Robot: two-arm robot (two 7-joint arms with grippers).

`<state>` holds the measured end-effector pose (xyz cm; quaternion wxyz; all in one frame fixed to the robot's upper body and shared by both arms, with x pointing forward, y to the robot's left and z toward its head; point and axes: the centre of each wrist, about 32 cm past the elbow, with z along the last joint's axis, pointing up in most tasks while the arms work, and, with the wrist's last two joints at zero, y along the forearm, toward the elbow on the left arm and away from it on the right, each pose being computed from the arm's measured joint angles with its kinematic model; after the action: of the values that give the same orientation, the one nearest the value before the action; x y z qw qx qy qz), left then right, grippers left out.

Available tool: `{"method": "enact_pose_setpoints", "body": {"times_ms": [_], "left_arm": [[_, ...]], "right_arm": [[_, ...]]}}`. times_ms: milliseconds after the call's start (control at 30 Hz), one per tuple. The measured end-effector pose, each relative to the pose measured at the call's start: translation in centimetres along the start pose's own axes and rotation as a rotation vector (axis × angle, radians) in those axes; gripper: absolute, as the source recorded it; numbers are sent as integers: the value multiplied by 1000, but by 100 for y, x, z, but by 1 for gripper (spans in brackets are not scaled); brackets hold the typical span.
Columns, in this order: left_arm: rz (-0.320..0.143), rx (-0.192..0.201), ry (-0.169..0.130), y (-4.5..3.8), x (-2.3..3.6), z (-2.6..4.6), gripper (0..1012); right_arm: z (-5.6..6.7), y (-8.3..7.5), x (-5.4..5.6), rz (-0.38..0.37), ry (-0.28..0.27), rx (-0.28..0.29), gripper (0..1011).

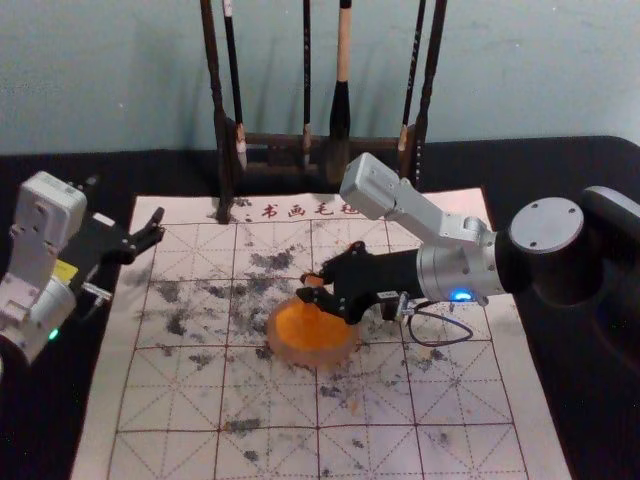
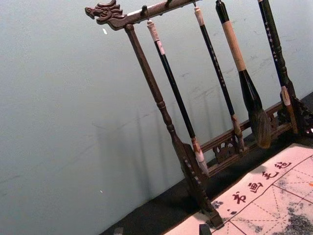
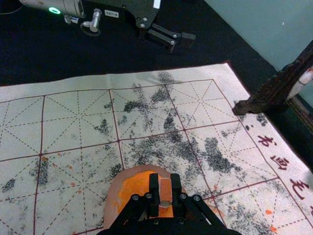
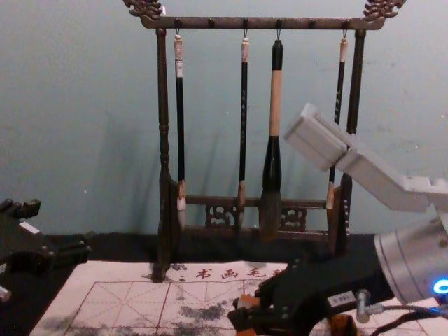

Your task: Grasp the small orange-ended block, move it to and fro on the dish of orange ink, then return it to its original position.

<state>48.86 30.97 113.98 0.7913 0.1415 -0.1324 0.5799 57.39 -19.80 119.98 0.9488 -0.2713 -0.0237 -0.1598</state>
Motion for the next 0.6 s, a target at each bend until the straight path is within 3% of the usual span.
{"method": "enact_pose_setpoints", "body": {"times_ms": [333,600], "left_arm": [[0,0,0,0,0,0,1001],[0,0,0,0,0,0,1002]], "right_arm": [[5,-52,-1,-16,14,13,116],[74,-216,-14,-54,75,66,116]]}}
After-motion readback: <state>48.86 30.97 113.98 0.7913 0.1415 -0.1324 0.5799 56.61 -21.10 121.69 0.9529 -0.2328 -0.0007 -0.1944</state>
